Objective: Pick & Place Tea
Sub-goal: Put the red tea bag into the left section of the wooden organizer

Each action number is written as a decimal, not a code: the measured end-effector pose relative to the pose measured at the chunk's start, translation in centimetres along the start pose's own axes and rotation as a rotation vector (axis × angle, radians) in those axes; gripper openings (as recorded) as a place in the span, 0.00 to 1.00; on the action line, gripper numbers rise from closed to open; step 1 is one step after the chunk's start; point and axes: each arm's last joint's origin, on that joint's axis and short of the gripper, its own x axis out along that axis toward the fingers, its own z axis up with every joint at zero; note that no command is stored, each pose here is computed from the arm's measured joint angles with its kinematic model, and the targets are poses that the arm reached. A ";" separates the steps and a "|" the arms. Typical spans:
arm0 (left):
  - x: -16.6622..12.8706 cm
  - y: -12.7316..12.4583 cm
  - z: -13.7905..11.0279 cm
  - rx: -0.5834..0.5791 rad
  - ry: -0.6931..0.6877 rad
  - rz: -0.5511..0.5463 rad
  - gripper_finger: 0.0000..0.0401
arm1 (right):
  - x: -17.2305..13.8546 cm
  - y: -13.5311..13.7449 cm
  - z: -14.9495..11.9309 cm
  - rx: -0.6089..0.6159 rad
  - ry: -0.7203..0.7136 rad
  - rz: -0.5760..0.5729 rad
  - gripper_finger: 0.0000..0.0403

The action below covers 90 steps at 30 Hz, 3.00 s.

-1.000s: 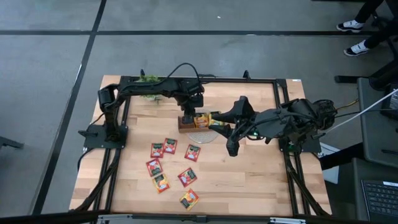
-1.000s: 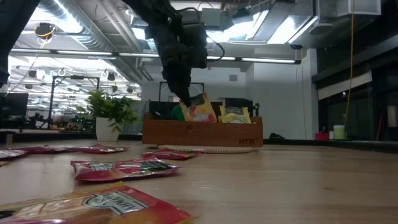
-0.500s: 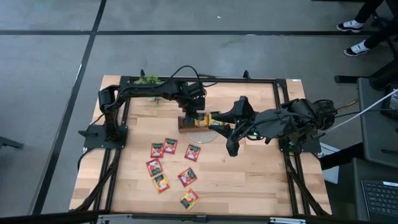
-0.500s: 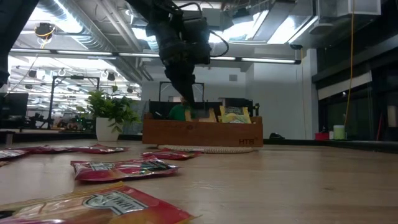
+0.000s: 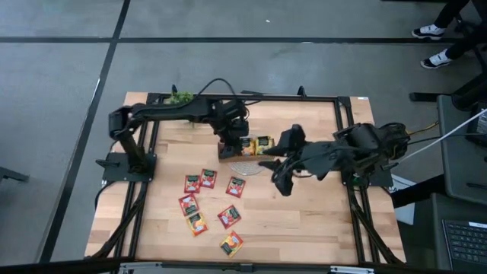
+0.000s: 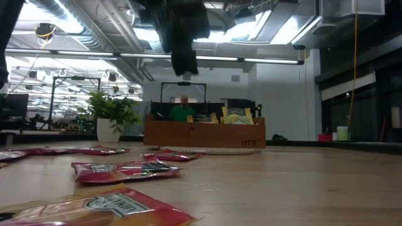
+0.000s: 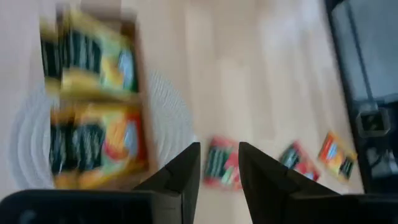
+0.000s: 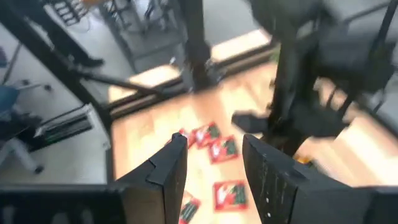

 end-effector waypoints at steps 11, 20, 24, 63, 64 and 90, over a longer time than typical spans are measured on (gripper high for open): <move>-4.9 -8.3 -2.4 0.032 -0.357 0.080 0.22 | 4.3 0.8 -4.0 -0.023 0.244 0.036 0.39; -6.1 -14.0 -6.6 0.014 -0.495 0.078 0.23 | 8.7 1.0 -8.1 -0.027 0.352 0.043 0.39; -6.6 -16.2 -8.1 0.023 -0.524 0.077 0.23 | 10.9 1.1 -9.3 -0.016 0.347 0.135 0.39; -6.8 -20.9 -12.0 0.020 -0.576 0.129 0.23 | 25.0 2.7 -20.0 0.286 0.618 0.180 0.64; -6.8 -20.9 -12.0 0.020 -0.575 0.128 0.23 | 25.3 2.7 -20.4 0.304 0.635 0.172 0.64; -6.8 -20.8 -11.9 0.018 -0.577 0.134 0.23 | 26.6 2.1 -19.1 0.506 0.627 0.072 0.64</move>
